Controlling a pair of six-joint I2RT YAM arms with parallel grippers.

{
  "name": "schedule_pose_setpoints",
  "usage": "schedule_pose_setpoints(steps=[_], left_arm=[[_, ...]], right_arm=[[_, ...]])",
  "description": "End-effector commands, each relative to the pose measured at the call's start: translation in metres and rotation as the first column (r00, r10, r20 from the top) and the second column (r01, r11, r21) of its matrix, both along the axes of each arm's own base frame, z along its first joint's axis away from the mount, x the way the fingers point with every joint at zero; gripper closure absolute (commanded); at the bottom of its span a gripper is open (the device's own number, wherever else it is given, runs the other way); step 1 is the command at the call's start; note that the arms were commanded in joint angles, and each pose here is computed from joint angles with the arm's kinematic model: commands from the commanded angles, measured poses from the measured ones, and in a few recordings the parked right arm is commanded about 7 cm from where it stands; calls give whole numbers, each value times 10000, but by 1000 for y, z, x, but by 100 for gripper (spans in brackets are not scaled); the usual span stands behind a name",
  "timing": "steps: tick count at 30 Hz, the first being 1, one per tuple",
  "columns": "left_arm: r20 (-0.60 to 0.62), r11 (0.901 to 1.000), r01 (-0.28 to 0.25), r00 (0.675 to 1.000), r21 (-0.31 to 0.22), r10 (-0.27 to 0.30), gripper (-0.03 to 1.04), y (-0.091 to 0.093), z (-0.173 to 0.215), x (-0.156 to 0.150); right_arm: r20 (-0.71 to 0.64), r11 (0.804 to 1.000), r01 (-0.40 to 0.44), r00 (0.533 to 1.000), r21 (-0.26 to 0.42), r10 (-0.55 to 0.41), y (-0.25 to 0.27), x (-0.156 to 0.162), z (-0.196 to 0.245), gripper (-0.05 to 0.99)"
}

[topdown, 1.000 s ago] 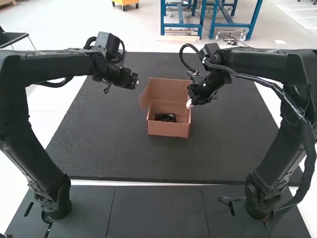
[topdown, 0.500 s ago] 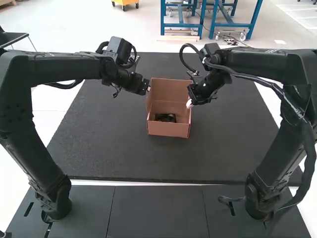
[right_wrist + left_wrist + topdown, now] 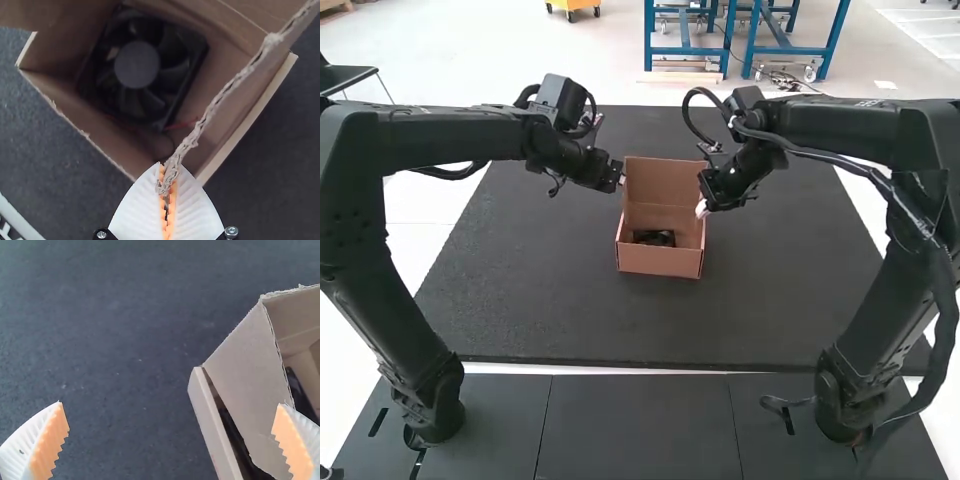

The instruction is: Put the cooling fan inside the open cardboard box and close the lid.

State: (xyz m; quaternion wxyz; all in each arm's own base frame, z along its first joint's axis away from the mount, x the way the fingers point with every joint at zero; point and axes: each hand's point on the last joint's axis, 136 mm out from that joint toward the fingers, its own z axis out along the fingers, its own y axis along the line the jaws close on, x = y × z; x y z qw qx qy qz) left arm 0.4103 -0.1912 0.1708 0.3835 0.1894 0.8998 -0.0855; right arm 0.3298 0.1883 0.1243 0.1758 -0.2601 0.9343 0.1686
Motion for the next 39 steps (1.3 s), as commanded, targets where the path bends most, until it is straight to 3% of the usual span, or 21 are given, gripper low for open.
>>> schedule_pose_setpoints(steps=[1, 16, 22, 23, 26, 27, 29, 31, 34, 39], left_arm=[[299, 9993, 265, 9992, -250, -258, 4, -8, 16, 1], [-372, 9988, 429, 9984, 238, -420, 4, -1, 4, -15], [-883, 9976, 340, 9957, 597, -287, 4, 11, -6, -24], [-924, 9970, 118, 9957, 769, -46, 4, 19, -7, -23], [-990, 9926, -508, 9932, 1099, 618, 4, 43, -13, -18], [-971, 9900, -732, 9916, 1210, 852, 4, 50, -14, -16], [-836, 9836, -1170, 9881, 1373, 1292, 4, 64, -13, -10], [-606, 9753, -1573, 9839, 1549, 1683, 4, 76, -11, -4], [-137, 9688, -2039, 9781, 1406, 2078, 4, 87, -2, 8], [909, 9730, -2166, 9736, 792, 2093, 4, 80, 25, 28]], right_arm=[[189, 9997, -102, 9998, 212, 98, 3, -3, 8, 95], [-361, 9989, -436, 9984, -153, 430, -2, -22, -11, 95], [-360, 9992, -335, 9988, -218, 327, -4, -21, -12, 95], [-349, 9997, -148, 9993, -168, 142, -4, -19, -11, 91], [-180, 9997, -7, 9998, -261, 3, -6, -14, -9, 61], [-172, 9997, 26, 9998, -261, -31, -6, -13, -8, 60], [-94, 9992, 188, 9998, -356, -191, -8, -11, -8, 46], [-43, 9990, 213, 9998, -395, -215, -9, -9, -7, 40], [111, 9993, 199, 9997, -318, -195, -7, -6, 0, 30], [423, 9998, 169, 9990, -132, -163, -7, -6, 27, 21]])
